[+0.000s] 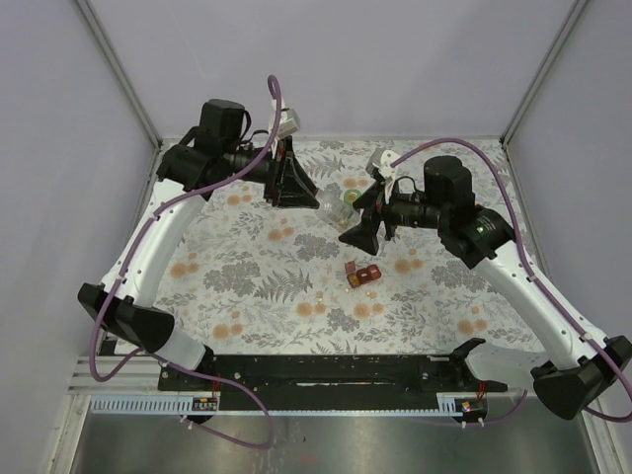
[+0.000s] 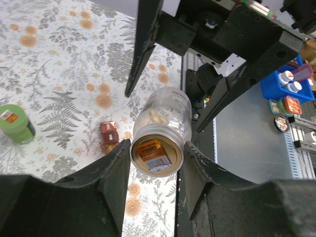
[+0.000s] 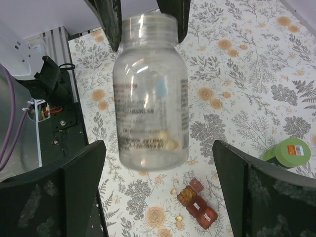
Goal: Sort the pills into containers
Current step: Screw the lid of the pill bottle onto the pill bottle, then place the pill bottle at the center of the board.
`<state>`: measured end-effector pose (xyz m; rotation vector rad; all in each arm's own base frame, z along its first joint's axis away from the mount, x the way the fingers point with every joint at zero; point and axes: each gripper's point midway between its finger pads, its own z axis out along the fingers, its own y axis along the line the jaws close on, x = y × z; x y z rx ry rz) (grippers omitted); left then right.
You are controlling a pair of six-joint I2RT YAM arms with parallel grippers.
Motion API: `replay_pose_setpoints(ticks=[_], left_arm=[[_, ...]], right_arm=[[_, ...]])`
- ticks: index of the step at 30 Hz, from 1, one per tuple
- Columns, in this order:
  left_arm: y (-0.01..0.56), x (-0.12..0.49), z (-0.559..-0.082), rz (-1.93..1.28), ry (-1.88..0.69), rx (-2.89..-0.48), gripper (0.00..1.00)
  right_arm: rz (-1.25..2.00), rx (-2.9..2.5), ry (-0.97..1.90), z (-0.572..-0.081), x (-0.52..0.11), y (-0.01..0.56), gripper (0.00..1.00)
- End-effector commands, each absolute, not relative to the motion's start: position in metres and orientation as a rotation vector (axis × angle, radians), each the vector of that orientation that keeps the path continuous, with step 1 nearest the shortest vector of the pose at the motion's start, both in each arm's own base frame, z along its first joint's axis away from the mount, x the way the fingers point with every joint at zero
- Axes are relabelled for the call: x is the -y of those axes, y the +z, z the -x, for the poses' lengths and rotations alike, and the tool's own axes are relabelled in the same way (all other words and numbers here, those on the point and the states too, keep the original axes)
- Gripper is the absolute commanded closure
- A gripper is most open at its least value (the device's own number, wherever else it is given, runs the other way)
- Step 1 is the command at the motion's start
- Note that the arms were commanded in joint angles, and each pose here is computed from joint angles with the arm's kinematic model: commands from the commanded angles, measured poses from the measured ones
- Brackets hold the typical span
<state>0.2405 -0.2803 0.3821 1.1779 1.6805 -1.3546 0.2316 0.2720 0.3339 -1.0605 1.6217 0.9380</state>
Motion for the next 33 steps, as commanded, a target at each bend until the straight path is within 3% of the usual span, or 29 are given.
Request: replay_pose_setpoints(ticks=[1,14,23,33], left_arm=[[0.393,0.262,-0.254,-1.196,-1.206,-1.639,1.0],[0.27,0.201,-0.358,-1.142,-0.533,-2.037,1.0],[0.194,0.183,-0.41,-1.166,-0.321,-2.196,1.0],[0.147,0.17,-0.452,-1.199,-0.142,-2.272,1.0]], right_arm=[[1.06,-1.563,0.863,-0.233,-0.263,0.349,0.0],[1.016,-1.628,0.679,-0.254,-0.244,0.326,0.01],[1.052,-1.772,0.528,-0.266,-0.218,0.268,0.01],[1.076,-1.863,0.385,-0.27,-0.192,0.221,0.0]])
